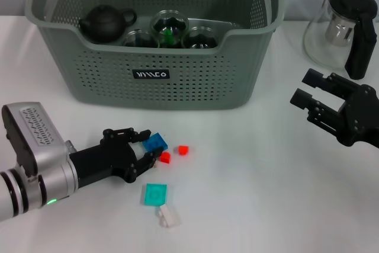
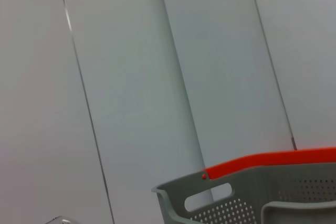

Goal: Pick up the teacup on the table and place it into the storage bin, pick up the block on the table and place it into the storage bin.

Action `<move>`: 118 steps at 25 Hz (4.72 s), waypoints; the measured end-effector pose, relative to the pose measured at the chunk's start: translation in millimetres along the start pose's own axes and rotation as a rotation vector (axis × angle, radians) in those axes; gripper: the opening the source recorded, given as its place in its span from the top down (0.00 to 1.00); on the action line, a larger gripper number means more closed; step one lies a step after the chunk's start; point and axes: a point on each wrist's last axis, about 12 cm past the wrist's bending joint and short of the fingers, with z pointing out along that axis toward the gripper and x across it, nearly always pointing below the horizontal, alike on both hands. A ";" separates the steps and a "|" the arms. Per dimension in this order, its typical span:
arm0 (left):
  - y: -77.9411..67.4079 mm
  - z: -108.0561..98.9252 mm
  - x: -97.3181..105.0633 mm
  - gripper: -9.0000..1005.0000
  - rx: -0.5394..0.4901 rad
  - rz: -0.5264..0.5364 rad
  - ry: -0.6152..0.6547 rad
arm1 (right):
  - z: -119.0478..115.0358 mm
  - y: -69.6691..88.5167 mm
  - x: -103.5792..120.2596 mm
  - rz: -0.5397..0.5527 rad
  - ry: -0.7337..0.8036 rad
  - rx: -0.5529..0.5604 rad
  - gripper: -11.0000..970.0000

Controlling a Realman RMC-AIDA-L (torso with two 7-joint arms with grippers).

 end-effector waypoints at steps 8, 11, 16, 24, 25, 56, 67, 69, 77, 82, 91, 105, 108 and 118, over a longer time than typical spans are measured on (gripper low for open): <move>-3.5 -0.6 4.0 0.56 0.012 0.000 0.019 | -0.8 1.3 -0.1 0.002 -0.005 -0.007 0.40; -3.1 -1.2 4.1 0.56 0.010 -0.001 0.017 | -1.2 1.6 0.1 0.003 -0.005 -0.007 0.40; -2.9 -1.6 2.6 0.56 0.012 -0.001 0.006 | -1.9 2.3 -0.2 0.003 -0.008 -0.011 0.40; -0.1 -10.2 -10.0 0.56 0.027 -0.007 -0.106 | -2.6 1.7 -0.8 0.001 -0.007 -0.011 0.40; 0.4 -11.3 -10.6 0.56 0.026 -0.007 -0.113 | -2.7 1.7 -0.8 0.001 -0.007 -0.010 0.40; -11.9 -43.3 20.7 0.56 0.017 0.016 -0.003 | -4.2 2.2 -0.1 -0.001 -0.011 -0.003 0.40; -11.6 -31.2 18.4 0.56 0.024 0.050 0.009 | -3.6 1.9 -0.2 0.001 -0.011 -0.003 0.40; -11.3 -31.2 18.2 0.56 0.022 0.052 0.007 | -3.7 1.9 -0.2 0.001 -0.010 -0.003 0.40; -9.3 -30.8 16.7 0.68 0.024 0.057 0.010 | -2.2 0.3 -2.0 -0.003 -0.010 -0.006 0.40; -6.5 -31.7 15.3 0.76 0.018 0.049 0.008 | -1.5 0.0 -2.5 -0.004 -0.010 -0.008 0.40; 3.6 -39.1 5.9 0.81 0.019 -0.049 -0.008 | -0.8 -0.6 -3.8 -0.005 -0.016 -0.009 0.40; 71.3 -65.3 -151.6 0.81 0.259 -0.153 -0.468 | -0.2 -1.2 -3.1 -0.004 -0.012 -0.003 0.40; 95.5 -44.5 -183.6 0.80 0.193 -0.175 -0.438 | 1.3 -0.3 -1.5 -0.001 -0.006 -0.005 0.40; 109.4 46.3 -205.9 0.80 -0.115 -0.067 -0.149 | 2.4 0.6 -0.3 0.002 -0.003 -0.008 0.40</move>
